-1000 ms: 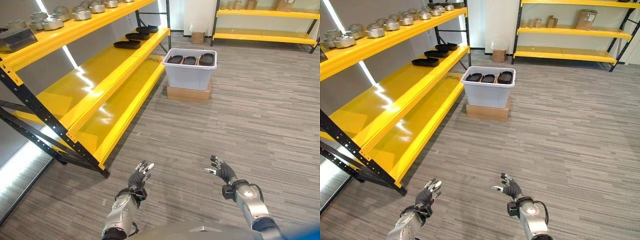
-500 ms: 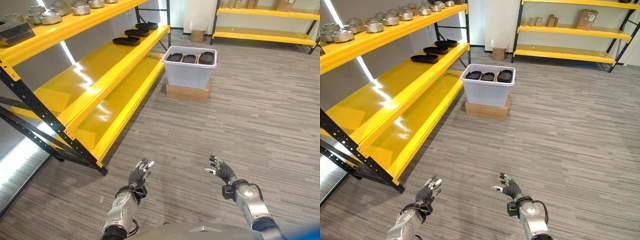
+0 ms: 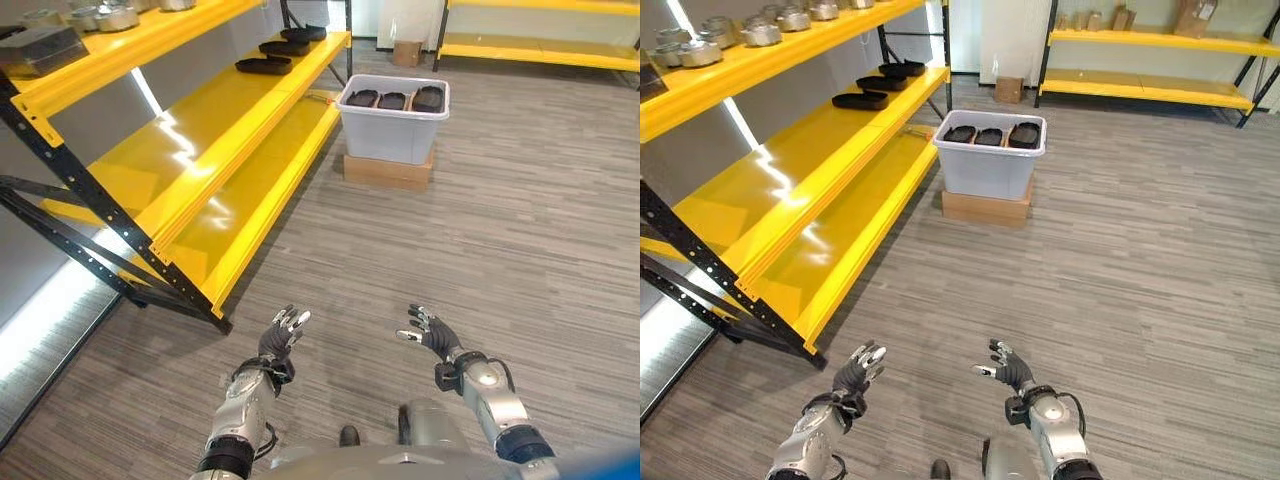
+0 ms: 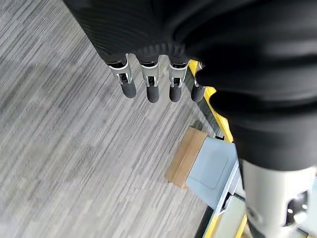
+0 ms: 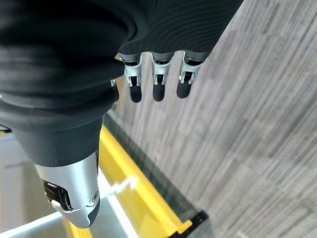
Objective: Move parts from the plastic box to the shelf.
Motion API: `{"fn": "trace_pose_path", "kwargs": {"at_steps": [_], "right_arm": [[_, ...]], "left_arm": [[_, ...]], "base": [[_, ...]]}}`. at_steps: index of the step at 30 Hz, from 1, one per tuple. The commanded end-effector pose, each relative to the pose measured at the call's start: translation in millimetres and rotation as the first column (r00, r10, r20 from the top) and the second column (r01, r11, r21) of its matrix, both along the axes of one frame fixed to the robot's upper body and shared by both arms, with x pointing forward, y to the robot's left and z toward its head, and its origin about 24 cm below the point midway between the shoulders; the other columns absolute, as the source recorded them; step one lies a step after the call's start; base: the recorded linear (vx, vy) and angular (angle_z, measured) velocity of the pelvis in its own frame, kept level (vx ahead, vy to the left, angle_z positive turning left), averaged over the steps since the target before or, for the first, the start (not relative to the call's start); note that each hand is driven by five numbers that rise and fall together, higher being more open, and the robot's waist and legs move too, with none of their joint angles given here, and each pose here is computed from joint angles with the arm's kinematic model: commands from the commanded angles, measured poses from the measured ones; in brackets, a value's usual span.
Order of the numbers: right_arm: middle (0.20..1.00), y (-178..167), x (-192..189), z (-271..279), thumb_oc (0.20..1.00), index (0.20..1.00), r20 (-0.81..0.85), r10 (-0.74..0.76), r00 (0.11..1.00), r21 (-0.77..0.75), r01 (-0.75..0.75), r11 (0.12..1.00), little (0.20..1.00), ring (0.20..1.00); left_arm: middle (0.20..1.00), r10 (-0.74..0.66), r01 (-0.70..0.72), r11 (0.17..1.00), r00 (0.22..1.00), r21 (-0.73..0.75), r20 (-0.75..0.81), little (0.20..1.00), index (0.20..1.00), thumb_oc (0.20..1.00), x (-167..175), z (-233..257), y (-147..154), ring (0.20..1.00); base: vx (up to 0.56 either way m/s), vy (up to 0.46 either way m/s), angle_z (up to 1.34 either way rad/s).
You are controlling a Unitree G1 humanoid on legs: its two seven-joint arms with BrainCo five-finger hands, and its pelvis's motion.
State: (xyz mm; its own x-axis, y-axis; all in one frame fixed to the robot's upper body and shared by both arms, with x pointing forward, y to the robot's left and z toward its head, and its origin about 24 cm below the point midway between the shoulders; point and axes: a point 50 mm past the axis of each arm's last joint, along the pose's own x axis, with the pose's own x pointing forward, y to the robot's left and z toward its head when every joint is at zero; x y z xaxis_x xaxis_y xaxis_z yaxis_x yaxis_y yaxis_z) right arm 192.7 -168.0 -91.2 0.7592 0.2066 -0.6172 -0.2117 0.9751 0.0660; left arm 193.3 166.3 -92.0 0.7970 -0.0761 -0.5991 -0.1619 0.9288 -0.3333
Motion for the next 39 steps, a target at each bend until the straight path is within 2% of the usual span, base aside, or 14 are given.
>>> {"fn": "trace_pose_path", "kwargs": {"at_steps": [1,8,15,27,31,39], "right_arm": [[1.000,10,20,16,1.000,1.000,0.105,-0.046,0.993,0.098,0.036,0.995,1.000,1.000],[1.000,16,22,19,1.000,1.000,0.118,-0.040,0.992,0.110,0.027,0.994,1.000,1.000],[1.000,2,20,19,1.000,1.000,0.119,-0.029,0.992,0.063,0.021,0.998,1.000,1.000],[1.000,-14,30,27,1.000,1.000,0.148,-0.030,0.989,-0.010,0.032,0.999,1.000,1.000],[1.000,-7,25,23,1.000,1.000,0.132,-0.002,0.991,0.001,0.002,1.000,1.000,1.000],[1.000,20,29,29,1.000,1.000,0.172,0.084,0.982,0.057,-0.095,0.994,1.000,1.000]], "left_arm": [[1.000,-0.032,0.024,0.997,0.994,0.072,0.108,1.000,1.000,1.000,17,18,12,1.000],[1.000,-0.001,-0.006,0.997,0.995,0.072,0.104,1.000,1.000,1.000,20,17,10,1.000],[1.000,-0.017,0.015,0.999,0.997,0.029,0.077,1.000,1.000,1.000,12,11,-3,1.000],[1.000,-0.017,0.017,1.000,0.996,0.000,0.091,1.000,1.000,1.000,7,14,-2,1.000],[1.000,0.018,-0.020,1.000,0.995,0.020,0.095,1.000,1.000,1.000,1,16,12,1.000],[1.000,0.041,-0.042,0.999,0.992,0.007,0.119,1.000,1.000,1.000,4,19,12,1.000]], "base": [[0.24,0.017,0.43],[0.34,-0.073,0.50],[0.43,-0.185,0.48],[0.27,-0.207,-0.27],[0.32,0.037,-0.57],[0.29,0.128,-0.68]]}}
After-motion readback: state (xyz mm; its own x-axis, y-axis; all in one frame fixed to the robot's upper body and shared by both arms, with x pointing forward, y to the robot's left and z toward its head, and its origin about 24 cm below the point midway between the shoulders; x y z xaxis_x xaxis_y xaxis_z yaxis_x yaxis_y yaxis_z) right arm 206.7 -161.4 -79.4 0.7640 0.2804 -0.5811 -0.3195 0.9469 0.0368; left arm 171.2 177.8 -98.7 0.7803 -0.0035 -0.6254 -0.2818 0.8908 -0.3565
